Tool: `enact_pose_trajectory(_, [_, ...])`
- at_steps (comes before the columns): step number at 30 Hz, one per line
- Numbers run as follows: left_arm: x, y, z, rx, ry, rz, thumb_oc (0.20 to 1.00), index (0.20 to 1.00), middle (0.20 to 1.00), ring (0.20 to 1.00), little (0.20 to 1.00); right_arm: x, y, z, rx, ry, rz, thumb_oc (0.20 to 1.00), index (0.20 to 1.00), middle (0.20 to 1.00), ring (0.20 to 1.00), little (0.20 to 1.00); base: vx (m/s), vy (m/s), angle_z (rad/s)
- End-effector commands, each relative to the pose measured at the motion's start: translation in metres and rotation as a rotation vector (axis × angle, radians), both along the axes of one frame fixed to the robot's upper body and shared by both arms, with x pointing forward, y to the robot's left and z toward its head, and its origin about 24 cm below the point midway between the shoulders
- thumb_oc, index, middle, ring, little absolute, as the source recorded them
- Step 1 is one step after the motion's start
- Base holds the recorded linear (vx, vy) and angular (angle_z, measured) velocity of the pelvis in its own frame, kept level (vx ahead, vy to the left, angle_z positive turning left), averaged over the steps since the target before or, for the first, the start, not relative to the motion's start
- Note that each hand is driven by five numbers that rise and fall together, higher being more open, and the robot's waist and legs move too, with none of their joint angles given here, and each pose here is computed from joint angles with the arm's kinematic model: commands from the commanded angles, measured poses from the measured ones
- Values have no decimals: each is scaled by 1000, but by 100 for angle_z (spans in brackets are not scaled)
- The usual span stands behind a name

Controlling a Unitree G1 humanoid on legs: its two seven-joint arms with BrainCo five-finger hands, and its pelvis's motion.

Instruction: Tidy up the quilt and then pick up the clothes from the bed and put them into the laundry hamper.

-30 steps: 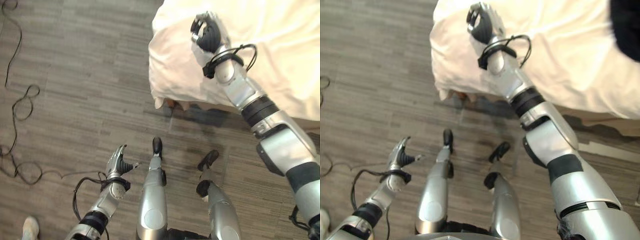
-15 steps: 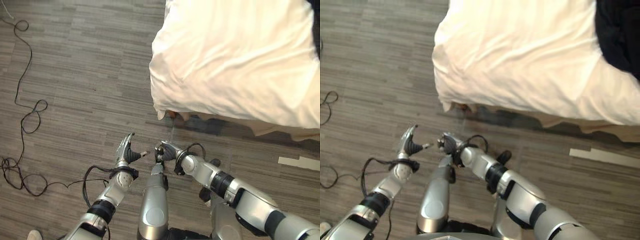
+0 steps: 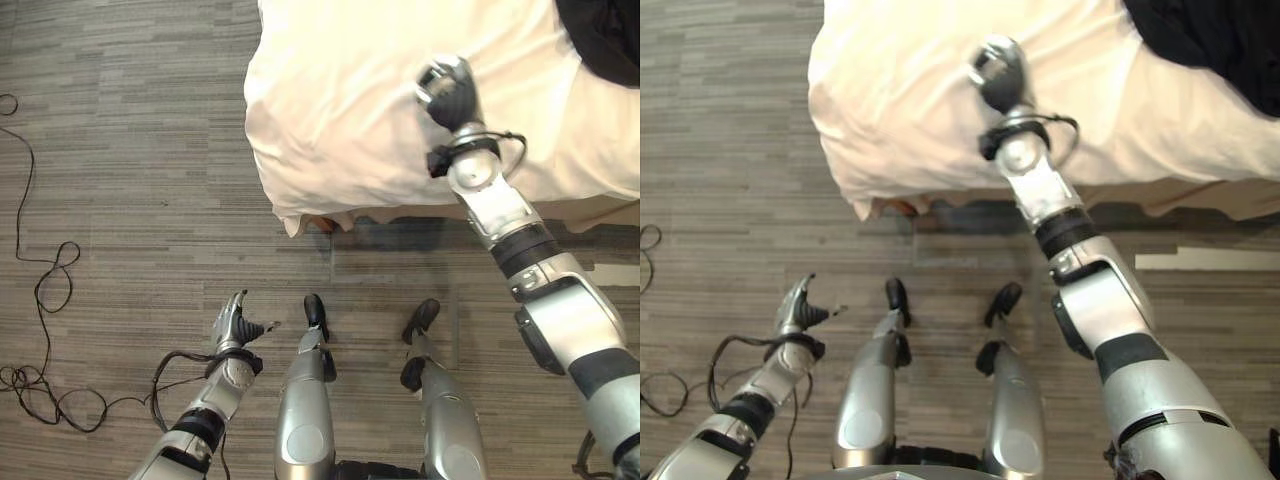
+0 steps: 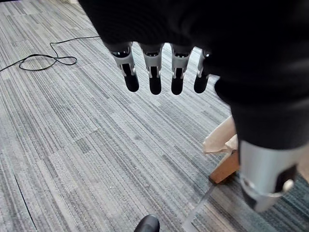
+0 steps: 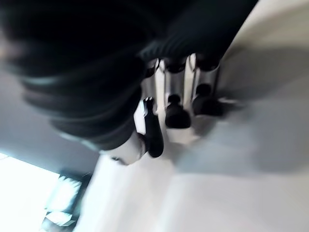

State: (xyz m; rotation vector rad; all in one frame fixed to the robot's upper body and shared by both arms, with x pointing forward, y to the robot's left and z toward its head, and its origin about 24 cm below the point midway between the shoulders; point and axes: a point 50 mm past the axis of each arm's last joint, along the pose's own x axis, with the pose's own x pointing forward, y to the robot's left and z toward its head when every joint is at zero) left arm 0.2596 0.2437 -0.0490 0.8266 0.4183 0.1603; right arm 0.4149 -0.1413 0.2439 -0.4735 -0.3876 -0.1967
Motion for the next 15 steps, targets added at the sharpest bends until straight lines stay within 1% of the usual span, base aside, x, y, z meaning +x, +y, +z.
enact_pose_trajectory(1, [-1,5,0,8,0,6,1000,1000,1000,1000,1000,1,-9,-9,99,33,-11,200,200,200,200,200,-10,2,-13])
enact_pose_trajectory(3, [1,5,-1,-5,4,22,1000,1000,1000,1000,1000,-1,-37,-44,144,136,-88,200,200,200,200,200,12,45,-13])
enact_pose_trajectory(4, [1,4,-3,-36,17,47,1000,1000,1000,1000,1000,-12,-61,-93,225,250,-154,200,200,200,200,200,48,77,-6])
enact_pose_trajectory(5, [0,4,-5,-47,25,57,1000,1000,1000,1000,1000,-21,-70,-120,254,310,-178,200,200,200,200,200,42,63,2])
enact_pose_trajectory(6, [-1,4,-6,-46,28,56,1000,1000,1000,1000,1000,-22,-70,-121,255,312,-180,200,200,200,200,200,53,51,7])
enact_pose_trajectory(8, [-1,0,-9,-70,50,59,1000,1000,1000,1000,1000,-53,-88,-186,316,474,-250,200,200,200,200,200,90,76,4])
enact_pose_trajectory(10, [-6,0,-15,-75,82,65,1000,1000,1000,1000,1000,-90,-97,-240,342,621,-301,200,200,200,200,200,125,108,1])
enact_pose_trajectory(13, [-13,0,-23,-89,135,64,1000,1000,1000,1000,1000,-154,-116,-302,393,826,-411,200,200,200,200,200,141,106,-12])
enact_pose_trajectory(14, [-22,-1,-31,-88,186,53,1000,1000,1000,1000,1000,-196,-121,-334,392,972,-455,875,875,875,875,875,231,92,-16])
enact_pose_trajectory(15, [-22,-1,-31,-88,186,53,1000,1000,1000,1000,1000,-196,-121,-334,392,972,-455,1000,1000,1000,1000,1000,208,95,-34])
